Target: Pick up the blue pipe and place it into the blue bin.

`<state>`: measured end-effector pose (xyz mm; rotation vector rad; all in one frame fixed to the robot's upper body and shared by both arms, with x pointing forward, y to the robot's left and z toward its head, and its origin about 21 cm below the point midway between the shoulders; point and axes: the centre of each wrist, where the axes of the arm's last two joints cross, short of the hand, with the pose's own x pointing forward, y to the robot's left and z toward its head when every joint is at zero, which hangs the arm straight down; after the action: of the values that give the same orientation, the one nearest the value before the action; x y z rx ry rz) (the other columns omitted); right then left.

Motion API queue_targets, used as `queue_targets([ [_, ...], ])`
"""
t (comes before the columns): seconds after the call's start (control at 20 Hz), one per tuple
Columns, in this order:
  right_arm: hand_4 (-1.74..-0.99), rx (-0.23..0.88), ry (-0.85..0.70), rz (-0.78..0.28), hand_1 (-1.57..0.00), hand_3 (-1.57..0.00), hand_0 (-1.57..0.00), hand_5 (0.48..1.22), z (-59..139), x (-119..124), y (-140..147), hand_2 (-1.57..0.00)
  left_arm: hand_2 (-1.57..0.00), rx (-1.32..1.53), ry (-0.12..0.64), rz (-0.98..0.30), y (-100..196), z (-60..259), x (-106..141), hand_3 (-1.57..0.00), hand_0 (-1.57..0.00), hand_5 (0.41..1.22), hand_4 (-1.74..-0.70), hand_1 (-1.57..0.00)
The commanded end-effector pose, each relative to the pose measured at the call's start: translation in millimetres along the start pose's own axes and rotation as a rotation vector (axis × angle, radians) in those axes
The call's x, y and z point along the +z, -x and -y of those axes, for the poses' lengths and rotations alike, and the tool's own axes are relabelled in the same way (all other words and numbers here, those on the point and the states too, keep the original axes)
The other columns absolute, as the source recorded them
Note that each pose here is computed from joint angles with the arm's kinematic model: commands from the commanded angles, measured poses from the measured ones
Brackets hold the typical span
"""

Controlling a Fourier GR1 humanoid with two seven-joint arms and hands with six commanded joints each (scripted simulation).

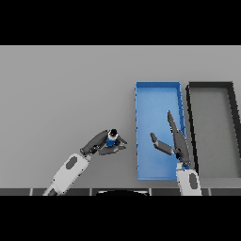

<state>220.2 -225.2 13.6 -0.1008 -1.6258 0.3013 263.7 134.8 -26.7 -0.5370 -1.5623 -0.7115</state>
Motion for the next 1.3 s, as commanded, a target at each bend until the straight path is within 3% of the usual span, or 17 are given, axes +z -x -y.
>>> queue_targets([
  [0.0,-1.189,0.013,0.003,-0.002,0.0,0.0,0.0,0.601,1.8,-2.5,-0.5,0.0,-1.46,-0.002,-0.015,0.01,-7.2,1.1,-2.0,-1.38,-1.43,1.172,-1.69,-1.45],
  [0.15,-1.187,0.023,-0.005,0.01,0.0,0.0,0.0,0.605,5.7,-0.2,-0.5,0.0,-1.51,0.006,-0.028,0.084,-23.8,7.3,-8.7,-1.44,-1.5,1.196,-1.72,-1.51],
  [0.4,-1.157,0.035,0.004,0.009,0.0,0.0,0.0,0.6,6.4,-2.1,-0.9,0.0,-1.55,0.001,0.013,0.16,-59.2,7.1,-17.8,-1.48,-1.55,1.213,-1.73,-1.55],
  [0.75,-1.127,0.038,0.018,0.026,0.0,0.0,0.0,0.605,7.5,3.8,4.4,0.0,-1.57,-0.035,0.038,0.121,-71.8,12.3,-15.6,-1.5,-1.57,1.219,-1.74,-1.57],
  [1.0,-1.176,0.011,0.032,-0.01,0.0,0.0,0.0,0.605,9.8,15.5,9.5,0.0,-1.57,-0.045,0.044,0.091,-71.6,11.4,-18.2,-1.49,-1.57,1.219,-1.74,-1.57],
  [1.1,-1.196,-0.063,-0.001,0.071,0.0,0.0,0.0,0.622,15.2,14.4,-0.6,0.0,-1.57,-0.047,0.043,0.085,-67.8,13.7,-18.8,-1.5,-1.57,1.22,-1.74,-1.57],
  [1.25,-1.231,-0.197,-0.176,0.179,0.0,0.0,0.0,0.572,33.8,9.7,-29.7,0.0,-1.57,-0.051,0.049,0.093,-70.5,15.1,-19.3,-1.5,-1.57,1.22,-1.74,-1.57],
])
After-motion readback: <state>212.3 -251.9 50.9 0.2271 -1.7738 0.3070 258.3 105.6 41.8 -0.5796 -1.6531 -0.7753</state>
